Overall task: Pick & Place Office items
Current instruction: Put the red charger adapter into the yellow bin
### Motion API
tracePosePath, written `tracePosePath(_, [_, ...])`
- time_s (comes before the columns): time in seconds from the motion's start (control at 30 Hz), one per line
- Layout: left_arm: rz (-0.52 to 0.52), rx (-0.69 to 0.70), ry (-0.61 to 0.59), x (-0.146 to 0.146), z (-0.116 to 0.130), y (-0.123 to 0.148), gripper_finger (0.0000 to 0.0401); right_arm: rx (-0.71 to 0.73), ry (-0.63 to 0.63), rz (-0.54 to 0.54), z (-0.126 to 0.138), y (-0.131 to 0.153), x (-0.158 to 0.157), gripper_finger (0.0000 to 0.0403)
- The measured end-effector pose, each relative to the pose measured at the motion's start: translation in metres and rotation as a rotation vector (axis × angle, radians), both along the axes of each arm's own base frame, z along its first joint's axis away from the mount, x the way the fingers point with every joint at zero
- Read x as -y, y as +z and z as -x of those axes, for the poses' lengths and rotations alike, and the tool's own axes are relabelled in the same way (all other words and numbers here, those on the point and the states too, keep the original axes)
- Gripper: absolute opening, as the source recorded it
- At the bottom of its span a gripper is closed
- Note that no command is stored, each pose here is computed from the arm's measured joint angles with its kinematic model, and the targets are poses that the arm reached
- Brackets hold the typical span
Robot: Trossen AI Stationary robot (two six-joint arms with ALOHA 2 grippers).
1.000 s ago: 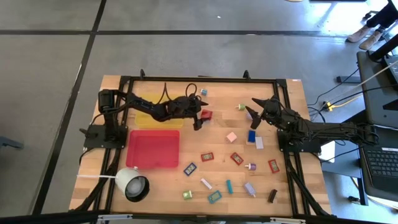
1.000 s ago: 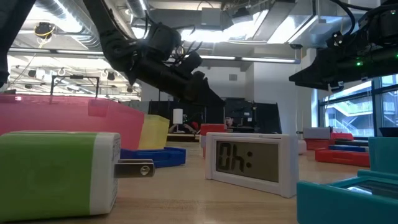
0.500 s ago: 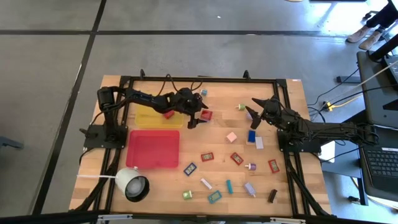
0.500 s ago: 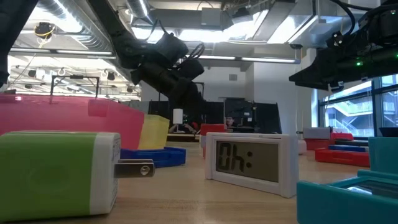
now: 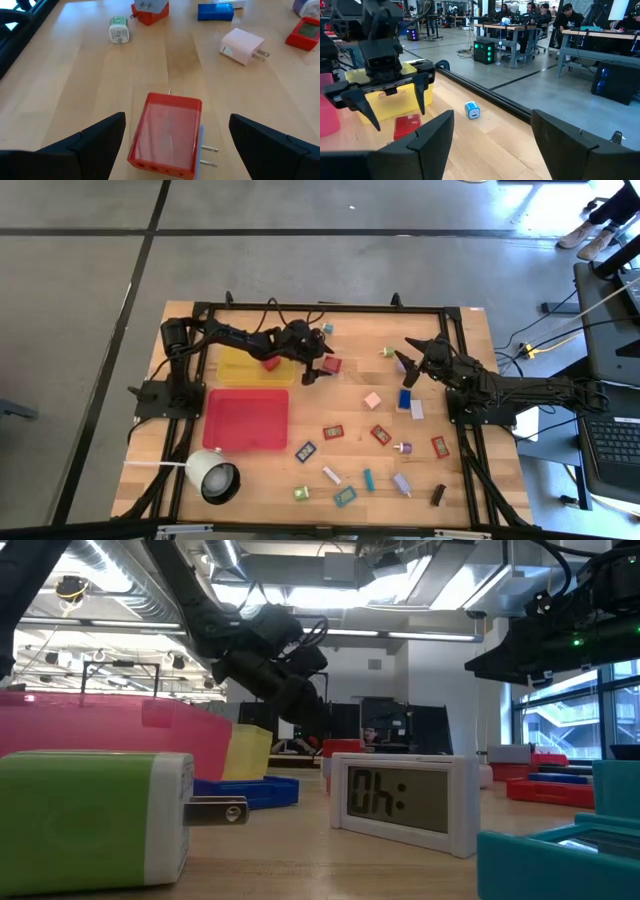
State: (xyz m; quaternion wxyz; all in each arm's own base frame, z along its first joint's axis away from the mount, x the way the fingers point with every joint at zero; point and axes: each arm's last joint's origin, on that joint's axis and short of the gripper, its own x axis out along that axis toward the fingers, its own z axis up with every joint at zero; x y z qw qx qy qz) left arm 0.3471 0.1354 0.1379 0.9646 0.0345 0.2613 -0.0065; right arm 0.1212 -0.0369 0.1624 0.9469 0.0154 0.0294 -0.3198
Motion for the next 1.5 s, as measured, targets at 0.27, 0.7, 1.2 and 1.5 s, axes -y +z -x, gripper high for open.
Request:
tracePosePath(0.27, [0.041, -0.022, 0.027, -0.009, -0.004, -0.009, 0.0355, 0.0, 0.0, 0.0, 0.0, 0.0, 0.0, 0.0269])
tracePosePath(0.7, [0.099, -0.071, 0.008, -0.008, -0.004, -0.017, 0.0355, -0.001, 0.002, -0.001, 0.0, 0.0, 0.0, 0.0269])
tracePosePath(1.2, [0.114, -0.02, 0.045, -0.008, -0.008, -0.013, 0.0351, -0.001, -0.001, 0.0, 0.0, 0.0, 0.0, 0.0269])
tracePosePath(1.5, [0.114, -0.079, 0.1, -0.002, -0.007, -0.017, 0.0329, -0.001, -0.001, 0.0, 0.0, 0.0, 0.0, 0.0269])
